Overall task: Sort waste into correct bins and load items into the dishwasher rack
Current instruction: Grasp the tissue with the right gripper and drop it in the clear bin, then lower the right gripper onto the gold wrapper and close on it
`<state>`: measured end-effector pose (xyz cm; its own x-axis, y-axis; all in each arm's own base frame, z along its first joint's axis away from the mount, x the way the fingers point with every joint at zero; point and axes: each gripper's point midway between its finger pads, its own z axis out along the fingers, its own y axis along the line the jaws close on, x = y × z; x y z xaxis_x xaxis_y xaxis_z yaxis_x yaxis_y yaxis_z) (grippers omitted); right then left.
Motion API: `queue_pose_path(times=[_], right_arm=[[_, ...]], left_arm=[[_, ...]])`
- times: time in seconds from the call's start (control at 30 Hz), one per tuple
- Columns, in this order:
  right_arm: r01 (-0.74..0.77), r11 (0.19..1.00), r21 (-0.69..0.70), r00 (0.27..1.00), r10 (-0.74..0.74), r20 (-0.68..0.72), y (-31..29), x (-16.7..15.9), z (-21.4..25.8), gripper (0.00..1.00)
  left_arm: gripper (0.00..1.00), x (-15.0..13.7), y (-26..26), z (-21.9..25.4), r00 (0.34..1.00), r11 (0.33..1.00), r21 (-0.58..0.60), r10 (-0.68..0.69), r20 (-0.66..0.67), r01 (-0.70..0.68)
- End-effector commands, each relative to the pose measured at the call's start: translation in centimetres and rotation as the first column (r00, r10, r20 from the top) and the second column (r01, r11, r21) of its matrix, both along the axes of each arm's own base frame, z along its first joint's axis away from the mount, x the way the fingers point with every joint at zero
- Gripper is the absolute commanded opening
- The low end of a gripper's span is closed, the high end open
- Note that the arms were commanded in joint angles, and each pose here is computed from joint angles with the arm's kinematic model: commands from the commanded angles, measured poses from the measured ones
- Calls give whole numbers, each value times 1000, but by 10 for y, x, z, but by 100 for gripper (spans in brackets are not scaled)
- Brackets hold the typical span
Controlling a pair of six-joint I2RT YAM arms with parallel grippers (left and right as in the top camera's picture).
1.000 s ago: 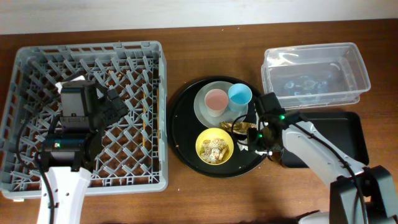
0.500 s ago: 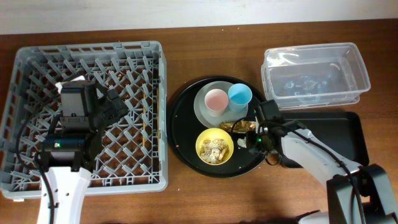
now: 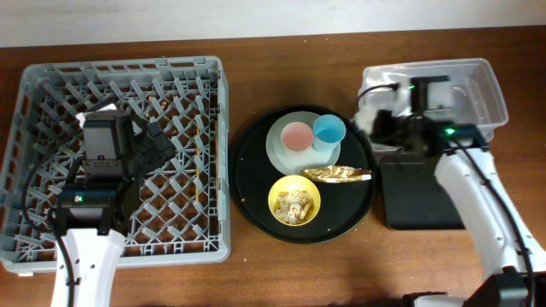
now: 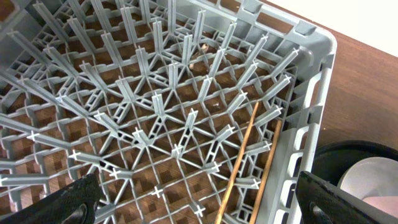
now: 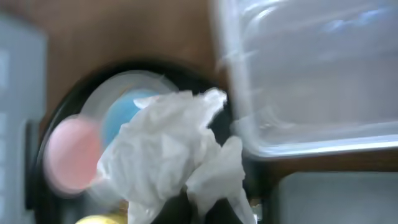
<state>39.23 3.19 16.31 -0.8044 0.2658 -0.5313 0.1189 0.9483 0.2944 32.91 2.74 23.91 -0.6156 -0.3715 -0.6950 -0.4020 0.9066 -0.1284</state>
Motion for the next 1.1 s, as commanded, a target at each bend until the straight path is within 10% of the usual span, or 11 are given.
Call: queue_pose_path(times=[0.0,0.07,0.17,0.33,0.47,0.5,0.57,0.63,0.8,1.07], right_arm=[[111,993,-48,993,-109,36,-45,17,-2,4],[154,987,-47,987,-151,64,-64,32,-10,6],[175,983,-46,982,-171,76,-75,45,-20,77],[19,989,149,986,-44,162,-42,32,41,100],[-193,881,432,981,161,111,22,-22,67,99],[-181,858,480,983,179,51,29,-35,62,88],[-116,846,520,975,197,-104,41,-62,42,26],[-105,837,537,951,242,-191,57,-82,28,15],[-41,869,493,900,247,-360,95,-111,-27,14],[418,873,253,825,-248,-507,69,-114,-111,48]], left_arm=[[99,1,1,3,1000,1000,-11,11,11,-10],[99,1,1,3,1000,1000,-11,11,11,-10],[99,1,1,3,1000,1000,-11,11,11,-10],[99,1,1,3,1000,1000,-11,11,11,-10],[99,1,1,3,1000,1000,-11,11,11,-10],[99,1,1,3,1000,1000,-11,11,11,-10],[99,1,1,3,1000,1000,-11,11,11,-10],[99,1,1,3,1000,1000,-11,11,11,-10],[99,1,1,3,1000,1000,-11,11,11,-10],[99,1,1,3,1000,1000,-11,11,11,-10]])
